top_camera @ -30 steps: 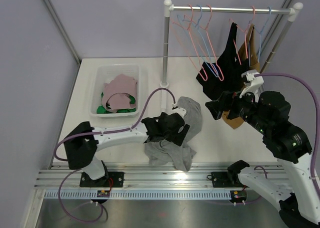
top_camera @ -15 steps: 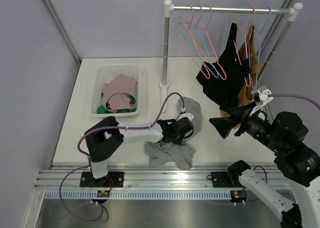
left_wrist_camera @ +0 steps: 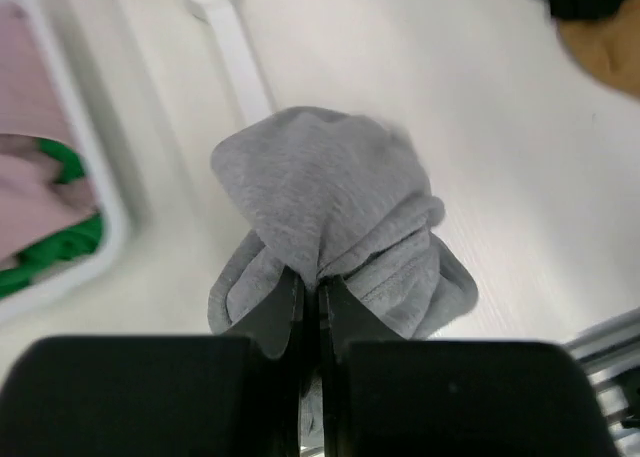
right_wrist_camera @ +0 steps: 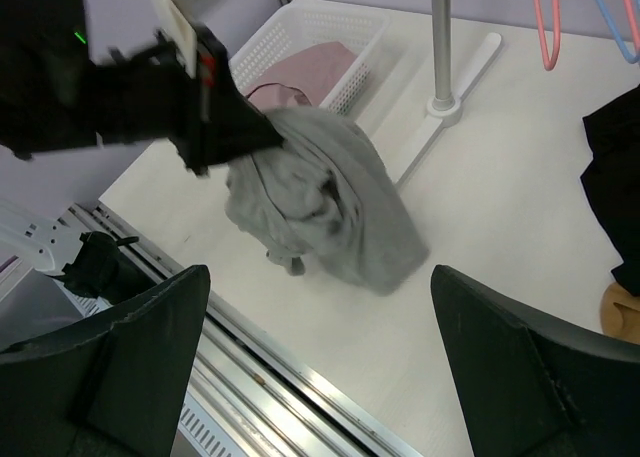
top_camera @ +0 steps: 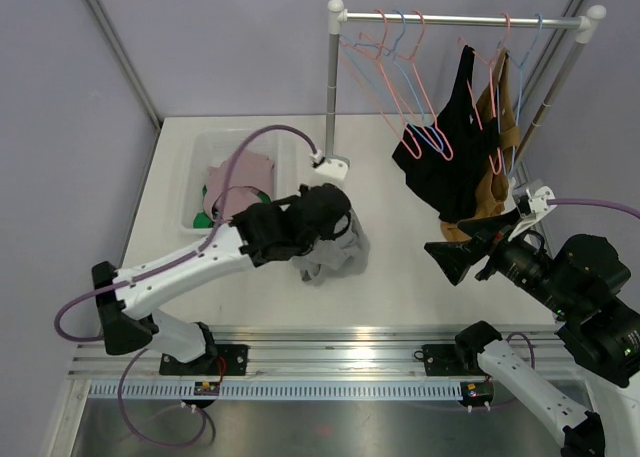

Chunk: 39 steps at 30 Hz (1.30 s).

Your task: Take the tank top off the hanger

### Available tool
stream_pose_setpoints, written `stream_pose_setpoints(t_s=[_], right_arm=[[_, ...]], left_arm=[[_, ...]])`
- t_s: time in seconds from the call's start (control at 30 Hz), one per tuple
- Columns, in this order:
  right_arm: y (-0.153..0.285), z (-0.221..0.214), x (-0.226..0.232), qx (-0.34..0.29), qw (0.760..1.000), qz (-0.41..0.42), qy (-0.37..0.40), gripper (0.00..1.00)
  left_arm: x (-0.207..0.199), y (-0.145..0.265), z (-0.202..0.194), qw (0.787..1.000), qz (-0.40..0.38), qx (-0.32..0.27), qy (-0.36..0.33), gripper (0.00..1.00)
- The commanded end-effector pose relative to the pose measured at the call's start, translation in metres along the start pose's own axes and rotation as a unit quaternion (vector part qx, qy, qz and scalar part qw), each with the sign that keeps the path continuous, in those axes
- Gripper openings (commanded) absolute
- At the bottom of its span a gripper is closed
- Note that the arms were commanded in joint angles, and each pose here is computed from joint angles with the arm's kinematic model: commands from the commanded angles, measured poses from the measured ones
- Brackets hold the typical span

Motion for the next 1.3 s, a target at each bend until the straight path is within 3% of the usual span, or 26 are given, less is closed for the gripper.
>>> stream_pose_setpoints(t_s=[0.0,0.2,0.4,0.57,0.77,0.8,0.87,1.0,1.03,1.07,1.1,1.13,1.2,1.27], right_arm=[[0.006,0.011,0.0,-0.019,1.0,-0.004,0.013,0.99],[0.006,0.019,-0.009,-0.028,0.999,-0.046,0.01,0.99],[0.005,0.022,-0.01,-0.034,0.998,-0.051,0.008,1.0],[-0.002,0.023,-0.016,-0.024,0.997,-0.072,0.003,0.99],[-0.021,0.031,-0.044,-0.008,0.982,-0.185,-0.019,0.99],[-0.028,0.033,-0.048,-0.004,0.981,-0.196,-0.017,1.0],[-0.035,0.037,-0.051,-0.007,0.98,-0.201,-0.01,1.0],[-0.054,0.045,-0.082,0.008,0.95,-0.311,0.009,0.99],[-0.059,0.046,-0.087,0.024,0.944,-0.327,0.023,1.0],[-0.058,0.059,-0.09,0.018,0.939,-0.341,0.024,0.99],[-0.071,0.057,-0.096,0.05,0.933,-0.353,0.039,1.0],[-0.076,0.062,-0.098,0.055,0.931,-0.357,0.043,0.99],[-0.088,0.08,-0.104,0.052,0.928,-0.367,0.049,1.0],[-0.085,0.104,-0.115,0.037,0.921,-0.384,0.05,0.99]], left_arm=[[0.053,0.04,0.054,0.994,0.087,-0.067,0.013,0.0],[0.107,0.084,0.133,0.982,0.117,-0.135,0.056,0.0],[0.15,0.095,0.186,0.969,0.163,-0.171,0.07,0.0],[0.194,0.052,0.209,0.968,0.185,-0.145,0.086,0.0],[0.218,-0.011,0.23,0.972,0.176,-0.119,0.097,0.01],[0.222,-0.02,0.231,0.972,0.182,-0.112,0.097,0.09],[0.236,-0.033,0.229,0.969,0.199,-0.095,0.107,0.15],[0.249,-0.06,0.207,0.97,0.206,-0.038,0.119,0.62],[0.25,-0.057,0.204,0.969,0.212,-0.032,0.123,0.81],[0.249,-0.054,0.203,0.969,0.211,-0.031,0.127,0.85],[0.246,-0.039,0.201,0.969,0.209,-0.03,0.129,0.89],[0.244,-0.03,0.201,0.968,0.208,-0.032,0.137,0.99],[0.235,-0.016,0.185,0.973,0.179,-0.009,0.147,0.99],[0.216,0.027,0.176,0.981,0.12,-0.032,0.151,0.99]])
Point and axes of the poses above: each gripper's point midway between its finger pads, its own y axis back along the fingers, its own x axis along the line the jaws close on, z = x × y, the point moved 6 cm from there along y, back along the fingers, and after that the axes turned 12 degrees about y, right-handed, at the moved point
